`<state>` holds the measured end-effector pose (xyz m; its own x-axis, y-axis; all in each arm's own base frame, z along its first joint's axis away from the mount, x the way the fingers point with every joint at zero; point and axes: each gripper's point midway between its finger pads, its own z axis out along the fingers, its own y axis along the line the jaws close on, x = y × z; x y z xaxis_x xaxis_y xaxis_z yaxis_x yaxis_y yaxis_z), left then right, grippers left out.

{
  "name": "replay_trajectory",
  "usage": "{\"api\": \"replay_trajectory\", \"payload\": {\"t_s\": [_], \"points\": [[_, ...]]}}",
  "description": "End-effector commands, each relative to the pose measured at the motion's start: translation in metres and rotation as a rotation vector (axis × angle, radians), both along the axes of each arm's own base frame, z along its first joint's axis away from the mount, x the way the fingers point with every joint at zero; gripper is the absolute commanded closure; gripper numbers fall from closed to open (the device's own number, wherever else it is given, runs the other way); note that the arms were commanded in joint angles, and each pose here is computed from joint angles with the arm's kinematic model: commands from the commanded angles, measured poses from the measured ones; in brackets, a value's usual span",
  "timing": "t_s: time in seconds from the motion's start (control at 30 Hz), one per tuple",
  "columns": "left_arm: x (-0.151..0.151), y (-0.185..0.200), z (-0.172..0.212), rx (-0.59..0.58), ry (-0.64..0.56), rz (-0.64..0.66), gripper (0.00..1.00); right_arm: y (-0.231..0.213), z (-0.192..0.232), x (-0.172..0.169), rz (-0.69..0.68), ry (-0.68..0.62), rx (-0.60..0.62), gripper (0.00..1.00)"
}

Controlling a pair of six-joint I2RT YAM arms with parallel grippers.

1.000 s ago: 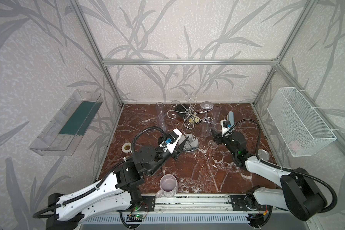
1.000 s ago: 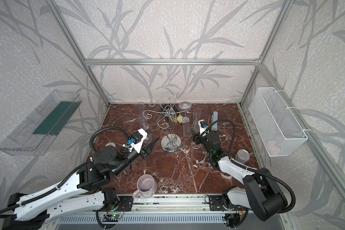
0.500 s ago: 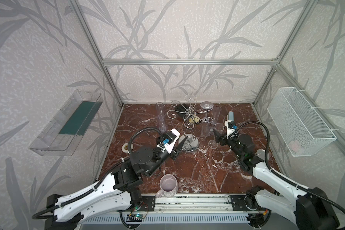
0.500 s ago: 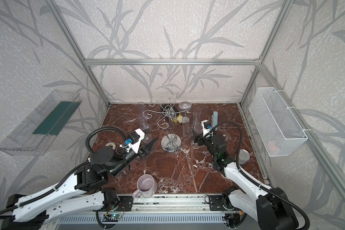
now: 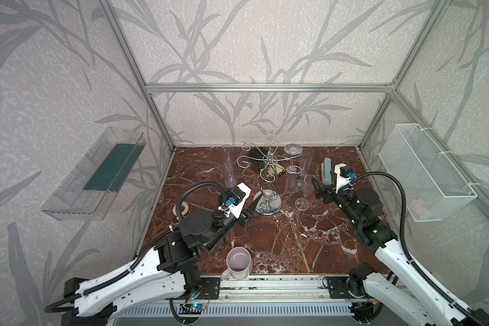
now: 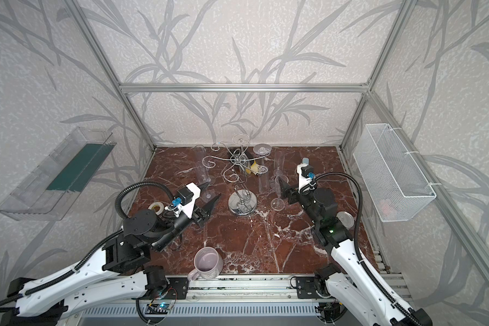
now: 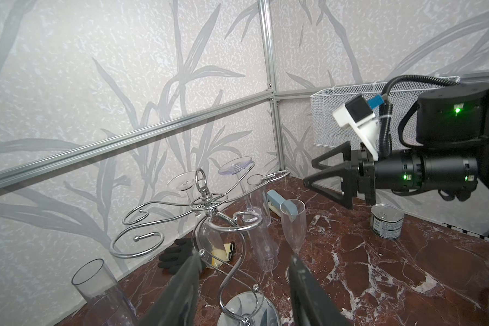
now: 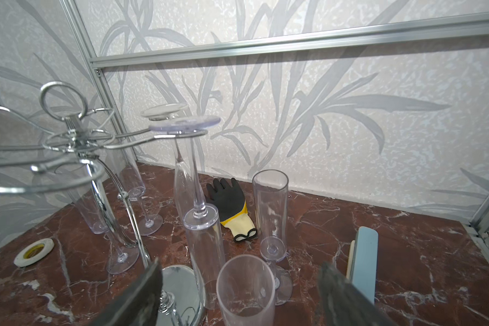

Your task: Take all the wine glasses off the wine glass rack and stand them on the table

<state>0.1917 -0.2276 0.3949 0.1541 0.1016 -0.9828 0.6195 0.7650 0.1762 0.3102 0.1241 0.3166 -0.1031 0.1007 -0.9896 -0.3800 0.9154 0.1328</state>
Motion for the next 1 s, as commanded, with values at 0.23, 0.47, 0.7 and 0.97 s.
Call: {"api": "replay_trajectory", "payload": {"t_s": [0.23,0.47,0.7,0.97], "points": [[0.000,0.010,-0.001,-0.022,-0.001,0.023,0.47,0.030,0.060,0.016,0.182,0.273,0.289,0.22],[-0.003,0.013,-0.004,-0.036,0.016,0.016,0.47,0.051,0.070,0.054,0.249,0.463,0.417,0.32],[-0.005,0.014,-0.004,-0.043,0.020,0.009,0.47,0.057,0.057,0.092,0.266,0.614,0.587,0.43],[-0.006,0.013,-0.005,-0.047,0.035,0.000,0.47,0.069,0.040,0.115,0.353,0.720,0.752,0.52]]}}
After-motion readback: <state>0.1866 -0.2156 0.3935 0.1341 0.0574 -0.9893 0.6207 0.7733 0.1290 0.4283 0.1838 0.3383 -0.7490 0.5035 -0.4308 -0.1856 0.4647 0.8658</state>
